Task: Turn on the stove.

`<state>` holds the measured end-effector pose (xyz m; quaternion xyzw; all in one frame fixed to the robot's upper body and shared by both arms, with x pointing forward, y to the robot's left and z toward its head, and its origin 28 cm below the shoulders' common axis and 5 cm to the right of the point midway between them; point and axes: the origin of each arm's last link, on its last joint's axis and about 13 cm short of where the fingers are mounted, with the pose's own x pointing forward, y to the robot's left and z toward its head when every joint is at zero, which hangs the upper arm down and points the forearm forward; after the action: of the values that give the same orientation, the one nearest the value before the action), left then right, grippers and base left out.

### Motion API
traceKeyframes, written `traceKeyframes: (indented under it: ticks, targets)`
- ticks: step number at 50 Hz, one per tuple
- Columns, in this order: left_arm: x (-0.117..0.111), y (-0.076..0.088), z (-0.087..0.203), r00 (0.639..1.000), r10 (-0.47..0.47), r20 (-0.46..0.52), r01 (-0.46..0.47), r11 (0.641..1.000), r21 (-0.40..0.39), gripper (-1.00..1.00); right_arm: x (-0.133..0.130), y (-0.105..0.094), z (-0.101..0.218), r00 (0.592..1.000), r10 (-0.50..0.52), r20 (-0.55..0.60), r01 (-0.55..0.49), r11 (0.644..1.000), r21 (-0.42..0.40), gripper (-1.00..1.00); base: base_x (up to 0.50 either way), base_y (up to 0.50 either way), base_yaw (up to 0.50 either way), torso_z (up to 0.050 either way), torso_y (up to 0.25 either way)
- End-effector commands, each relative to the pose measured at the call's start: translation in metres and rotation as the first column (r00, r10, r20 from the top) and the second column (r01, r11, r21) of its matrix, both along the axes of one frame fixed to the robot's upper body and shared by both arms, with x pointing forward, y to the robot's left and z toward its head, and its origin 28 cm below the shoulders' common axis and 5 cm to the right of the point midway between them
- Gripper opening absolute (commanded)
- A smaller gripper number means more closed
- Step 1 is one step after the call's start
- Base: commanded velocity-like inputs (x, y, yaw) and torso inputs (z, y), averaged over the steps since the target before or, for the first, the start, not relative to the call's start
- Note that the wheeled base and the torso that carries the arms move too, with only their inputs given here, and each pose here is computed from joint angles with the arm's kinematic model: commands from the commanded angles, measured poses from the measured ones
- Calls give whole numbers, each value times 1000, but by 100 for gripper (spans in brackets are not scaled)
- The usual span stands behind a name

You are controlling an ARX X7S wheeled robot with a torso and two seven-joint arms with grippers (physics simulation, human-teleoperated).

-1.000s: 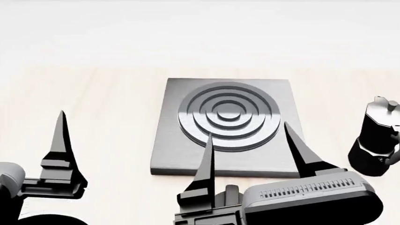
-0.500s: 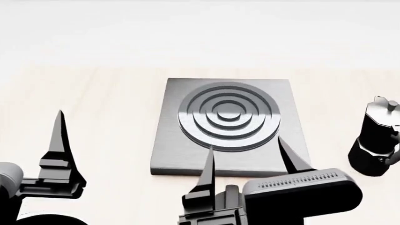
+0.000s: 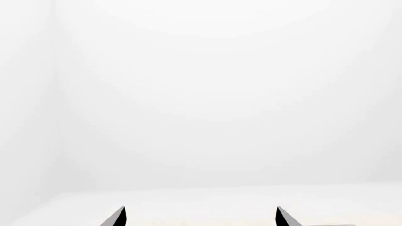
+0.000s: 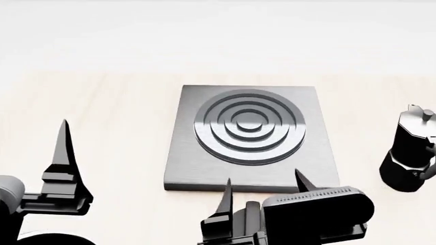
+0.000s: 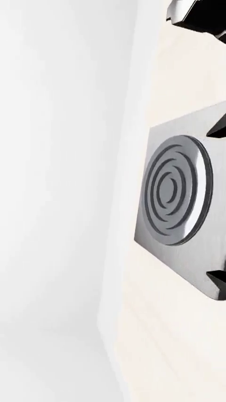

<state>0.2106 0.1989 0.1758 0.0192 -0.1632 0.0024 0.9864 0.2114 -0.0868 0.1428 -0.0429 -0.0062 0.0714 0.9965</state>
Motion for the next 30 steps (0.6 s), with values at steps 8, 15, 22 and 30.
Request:
traceKeyframes:
  ticks: [8,15,22,30]
  targets:
    - [1,0,0,1000,4,-1,-4,1000,3,100,5,-1,-14,993,-9,-119,8,1000,-1,100,0,0,0,0,0]
    - [2,0,-1,1000,8,-5,-8,1000,5,100,5,-1,-19,988,-15,-153,15,1000,-3,100,0,0,0,0,0]
    - [1,0,-1,1000,8,-4,-8,1000,3,100,6,-1,-21,983,-24,-182,24,1000,-2,100,0,0,0,0,0]
    - [1,0,-1,1000,0,-5,0,1000,-3,100,7,-1,-24,973,-36,-228,40,999,13,100,0,0,0,0,0]
